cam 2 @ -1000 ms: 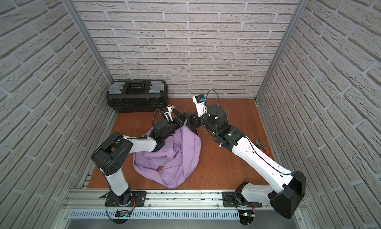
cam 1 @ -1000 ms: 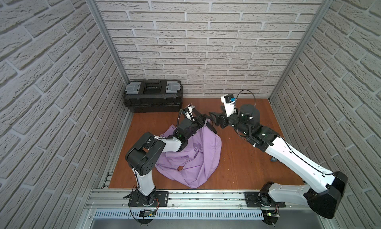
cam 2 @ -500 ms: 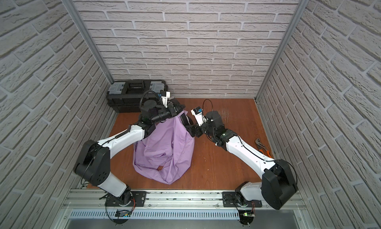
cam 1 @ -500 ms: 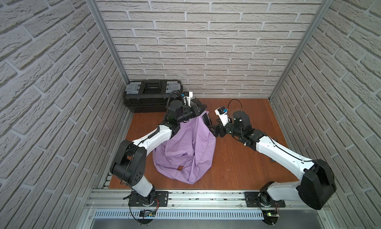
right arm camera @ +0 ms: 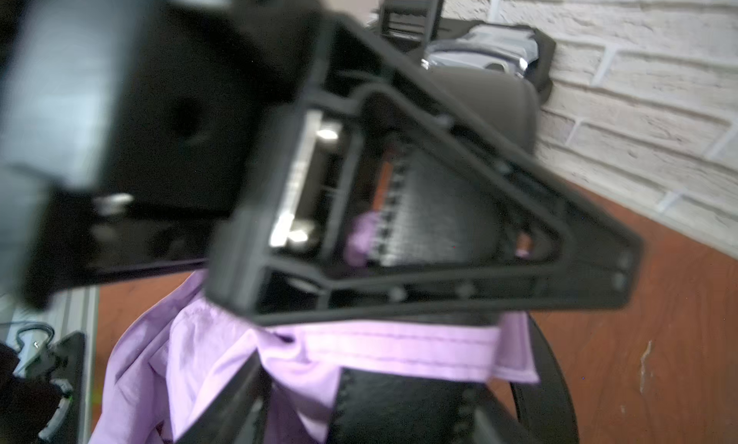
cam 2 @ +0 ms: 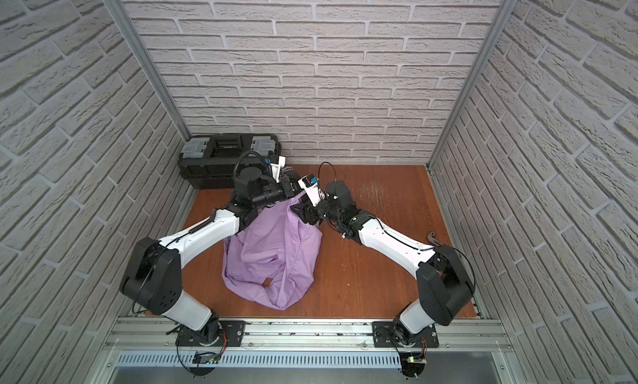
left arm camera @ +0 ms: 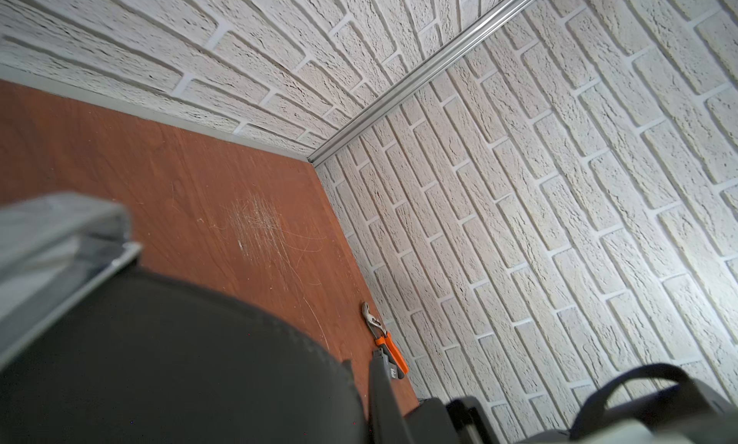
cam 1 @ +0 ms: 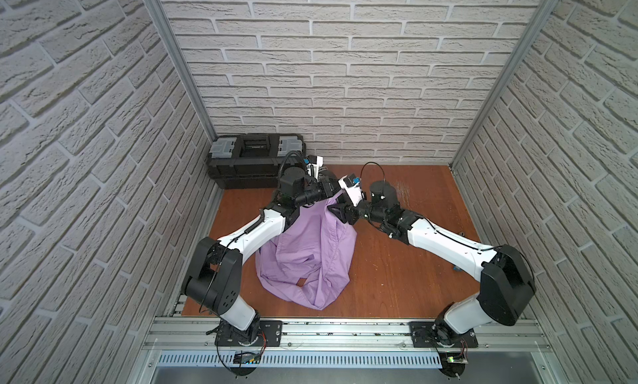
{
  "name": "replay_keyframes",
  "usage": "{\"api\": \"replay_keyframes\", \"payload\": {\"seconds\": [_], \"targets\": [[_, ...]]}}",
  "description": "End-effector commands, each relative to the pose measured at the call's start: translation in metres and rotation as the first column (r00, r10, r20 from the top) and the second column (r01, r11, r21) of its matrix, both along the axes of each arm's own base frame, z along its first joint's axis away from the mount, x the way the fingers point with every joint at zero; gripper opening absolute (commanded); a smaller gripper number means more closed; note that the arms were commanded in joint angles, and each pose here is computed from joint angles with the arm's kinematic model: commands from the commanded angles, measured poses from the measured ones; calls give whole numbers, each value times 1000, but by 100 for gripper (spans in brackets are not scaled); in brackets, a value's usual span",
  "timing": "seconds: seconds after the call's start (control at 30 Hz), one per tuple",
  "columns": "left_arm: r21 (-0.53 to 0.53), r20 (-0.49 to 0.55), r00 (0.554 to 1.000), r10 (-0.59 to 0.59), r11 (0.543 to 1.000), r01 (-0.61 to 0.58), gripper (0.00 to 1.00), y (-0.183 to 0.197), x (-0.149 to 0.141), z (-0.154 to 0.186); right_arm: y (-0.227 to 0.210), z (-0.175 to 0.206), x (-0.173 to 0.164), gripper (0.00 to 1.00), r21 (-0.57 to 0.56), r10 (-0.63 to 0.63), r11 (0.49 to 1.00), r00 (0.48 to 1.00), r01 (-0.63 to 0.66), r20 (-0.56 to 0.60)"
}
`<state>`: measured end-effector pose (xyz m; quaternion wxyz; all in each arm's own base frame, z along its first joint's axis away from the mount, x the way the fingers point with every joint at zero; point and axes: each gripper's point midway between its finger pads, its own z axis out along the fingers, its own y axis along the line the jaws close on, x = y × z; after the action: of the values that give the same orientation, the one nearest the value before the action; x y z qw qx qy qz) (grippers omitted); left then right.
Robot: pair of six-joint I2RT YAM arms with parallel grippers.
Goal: Remove the belt from the trousers
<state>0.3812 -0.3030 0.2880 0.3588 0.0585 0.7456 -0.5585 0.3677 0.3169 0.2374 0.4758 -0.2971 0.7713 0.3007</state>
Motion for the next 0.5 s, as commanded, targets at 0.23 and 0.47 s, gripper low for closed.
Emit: {"api": "replay_keyframes", "payload": {"seconds": [0.23, 0.47], "targets": [[-41, 189, 982, 21, 999, -14, 29, 24, -10, 71, 12, -3, -11, 3, -19, 58, 998, 998, -58, 25], [-31, 197, 977, 76, 997, -71, 29, 47, -6, 77, -3, -10, -23, 2, -103, 62, 993, 997, -58, 37]]}}
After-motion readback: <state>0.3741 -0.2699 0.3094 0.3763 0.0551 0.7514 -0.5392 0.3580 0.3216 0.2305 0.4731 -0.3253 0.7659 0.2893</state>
